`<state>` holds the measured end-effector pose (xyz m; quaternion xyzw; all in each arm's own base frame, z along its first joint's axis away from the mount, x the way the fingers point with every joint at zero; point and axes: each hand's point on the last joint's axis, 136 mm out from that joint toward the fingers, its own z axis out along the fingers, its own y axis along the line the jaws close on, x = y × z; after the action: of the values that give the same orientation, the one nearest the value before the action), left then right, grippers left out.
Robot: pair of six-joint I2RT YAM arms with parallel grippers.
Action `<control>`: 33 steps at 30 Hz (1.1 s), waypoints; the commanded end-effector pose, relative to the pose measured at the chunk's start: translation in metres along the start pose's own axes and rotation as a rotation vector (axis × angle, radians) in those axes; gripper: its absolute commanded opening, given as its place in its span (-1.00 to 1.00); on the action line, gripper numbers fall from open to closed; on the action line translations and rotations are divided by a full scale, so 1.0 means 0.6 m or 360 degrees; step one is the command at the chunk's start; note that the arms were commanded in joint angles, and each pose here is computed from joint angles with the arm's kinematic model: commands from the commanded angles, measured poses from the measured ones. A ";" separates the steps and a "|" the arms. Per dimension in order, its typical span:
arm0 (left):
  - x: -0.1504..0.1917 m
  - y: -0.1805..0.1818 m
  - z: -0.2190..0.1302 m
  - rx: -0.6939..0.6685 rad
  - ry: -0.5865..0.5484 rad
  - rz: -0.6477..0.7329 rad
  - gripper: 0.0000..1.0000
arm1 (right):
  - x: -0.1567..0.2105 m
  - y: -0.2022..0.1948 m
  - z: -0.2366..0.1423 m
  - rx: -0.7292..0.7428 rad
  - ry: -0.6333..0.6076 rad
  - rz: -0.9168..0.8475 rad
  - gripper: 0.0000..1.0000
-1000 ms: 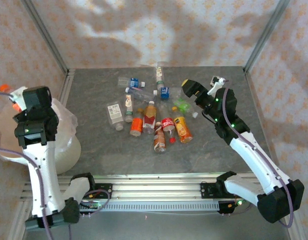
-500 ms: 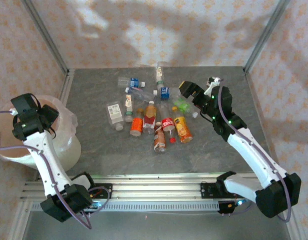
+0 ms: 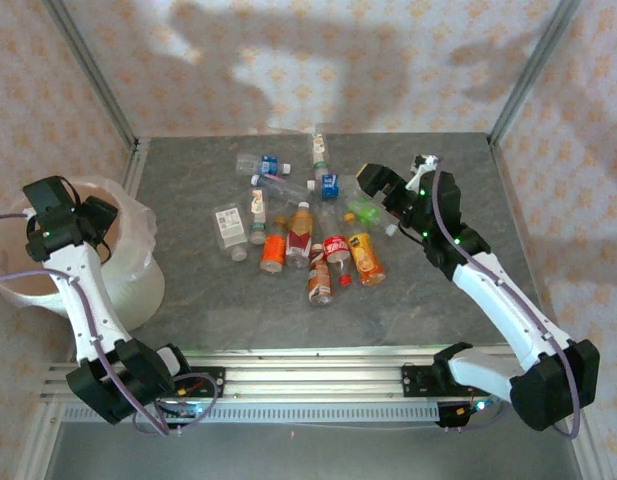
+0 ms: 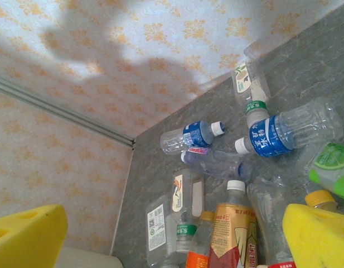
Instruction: Put the plastic bottles in the bin
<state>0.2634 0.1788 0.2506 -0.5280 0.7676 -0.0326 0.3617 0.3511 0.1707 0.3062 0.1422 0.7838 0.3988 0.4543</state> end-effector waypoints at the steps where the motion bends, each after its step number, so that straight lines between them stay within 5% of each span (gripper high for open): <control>1: -0.001 -0.009 -0.015 0.0074 -0.0035 -0.0005 0.39 | -0.006 0.012 0.000 -0.0022 -0.0012 0.0004 0.98; 17: 0.030 -0.054 -0.076 0.0231 -0.0028 0.0050 0.63 | 0.006 -0.006 0.004 0.0038 0.0023 0.0004 0.98; 21: 0.018 -0.060 -0.110 0.0232 -0.0164 0.0065 0.99 | 0.013 -0.044 -0.004 0.0195 0.0017 -0.0038 0.98; 29: 0.020 -0.104 -0.181 0.0497 -0.0277 0.0047 0.99 | 0.049 -0.123 -0.030 0.0455 0.0051 -0.0122 0.98; 33: 0.041 -0.167 -0.225 0.0870 -0.0256 0.0121 0.99 | 0.075 -0.156 -0.044 0.0496 0.0076 -0.0189 0.98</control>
<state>0.2491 0.0903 0.3547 -0.4256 0.7342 -0.1263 0.5137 0.3274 0.1346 0.2302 0.1680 0.8431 0.2836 0.4250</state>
